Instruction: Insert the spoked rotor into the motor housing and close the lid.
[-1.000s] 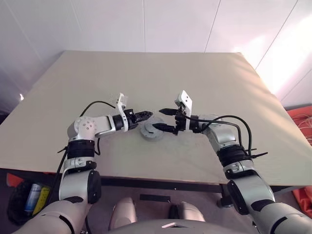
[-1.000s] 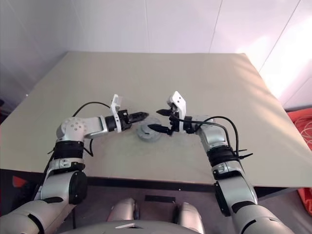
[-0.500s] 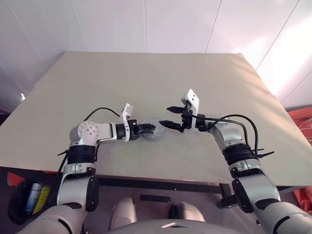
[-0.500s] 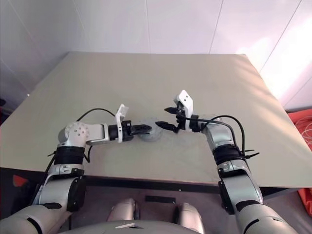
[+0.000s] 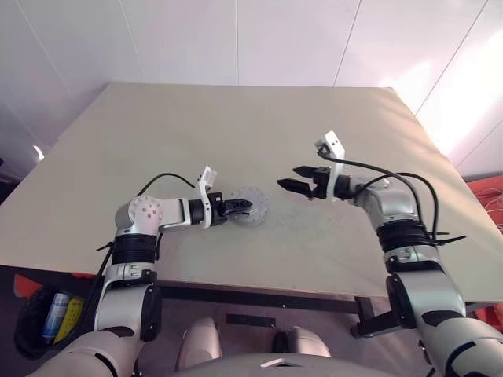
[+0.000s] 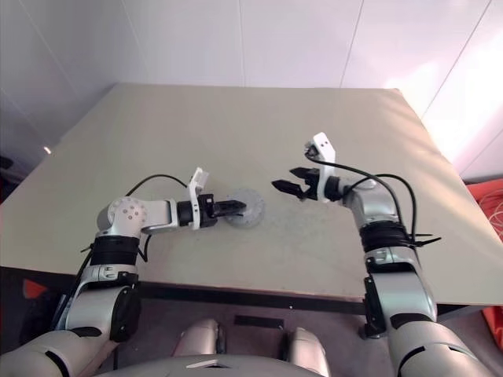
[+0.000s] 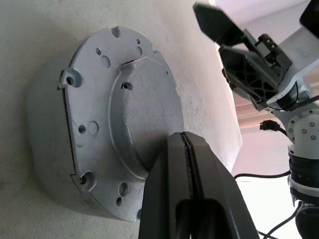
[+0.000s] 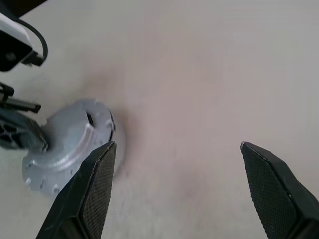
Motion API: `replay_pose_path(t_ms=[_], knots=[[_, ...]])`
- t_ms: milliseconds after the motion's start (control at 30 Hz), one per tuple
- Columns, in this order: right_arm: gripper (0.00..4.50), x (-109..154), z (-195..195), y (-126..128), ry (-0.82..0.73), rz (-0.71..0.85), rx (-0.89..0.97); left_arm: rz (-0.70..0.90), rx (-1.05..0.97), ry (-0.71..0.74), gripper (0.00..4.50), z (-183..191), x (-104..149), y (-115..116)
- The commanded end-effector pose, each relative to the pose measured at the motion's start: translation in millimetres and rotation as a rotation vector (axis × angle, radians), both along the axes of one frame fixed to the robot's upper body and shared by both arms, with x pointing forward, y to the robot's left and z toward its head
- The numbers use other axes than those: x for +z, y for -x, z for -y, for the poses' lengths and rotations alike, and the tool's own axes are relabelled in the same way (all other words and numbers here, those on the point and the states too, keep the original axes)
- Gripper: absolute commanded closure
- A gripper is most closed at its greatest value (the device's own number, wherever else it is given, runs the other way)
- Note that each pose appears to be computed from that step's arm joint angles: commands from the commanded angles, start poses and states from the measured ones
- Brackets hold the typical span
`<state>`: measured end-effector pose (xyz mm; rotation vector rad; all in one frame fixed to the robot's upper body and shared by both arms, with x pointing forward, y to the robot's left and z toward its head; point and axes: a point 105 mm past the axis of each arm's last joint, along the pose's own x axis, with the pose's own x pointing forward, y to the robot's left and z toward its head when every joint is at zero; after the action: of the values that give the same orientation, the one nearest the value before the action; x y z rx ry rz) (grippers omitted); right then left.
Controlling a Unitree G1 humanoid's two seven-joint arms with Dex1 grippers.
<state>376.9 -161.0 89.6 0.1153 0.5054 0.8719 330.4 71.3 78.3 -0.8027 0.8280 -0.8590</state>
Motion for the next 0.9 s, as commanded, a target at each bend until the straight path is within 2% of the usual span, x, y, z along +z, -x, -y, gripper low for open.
replay_pose_path(t_ms=[33, 167, 267, 700, 900], knots=[[0.03, 20.0, -11.1, 12.5, -0.099, -0.075, 0.069, -0.015, 0.027, -0.046, 4.50, -5.6, -7.6, -2.6], [0.03, 9.5, -22.3, 37.5, -0.129, -0.215, 0.143, -0.013, 0.033, -0.045, 4.50, -4.5, -8.6, -4.3], [0.03, -0.8, -22.6, 35.7, -0.126, -0.260, 0.099, -0.006, 0.044, -0.042, 4.50, -4.7, -8.0, -6.7], [0.03, -16.5, -61.6, 20.9, -0.250, -0.416, -0.033, 0.003, 0.071, -0.060, 4.50, -13.0, -7.5, -7.5], [0.03, -12.1, -88.1, 29.1, -0.316, -0.497, 0.018, 0.006, 0.090, -0.068, 4.50, -17.3, -6.5, -10.5]])
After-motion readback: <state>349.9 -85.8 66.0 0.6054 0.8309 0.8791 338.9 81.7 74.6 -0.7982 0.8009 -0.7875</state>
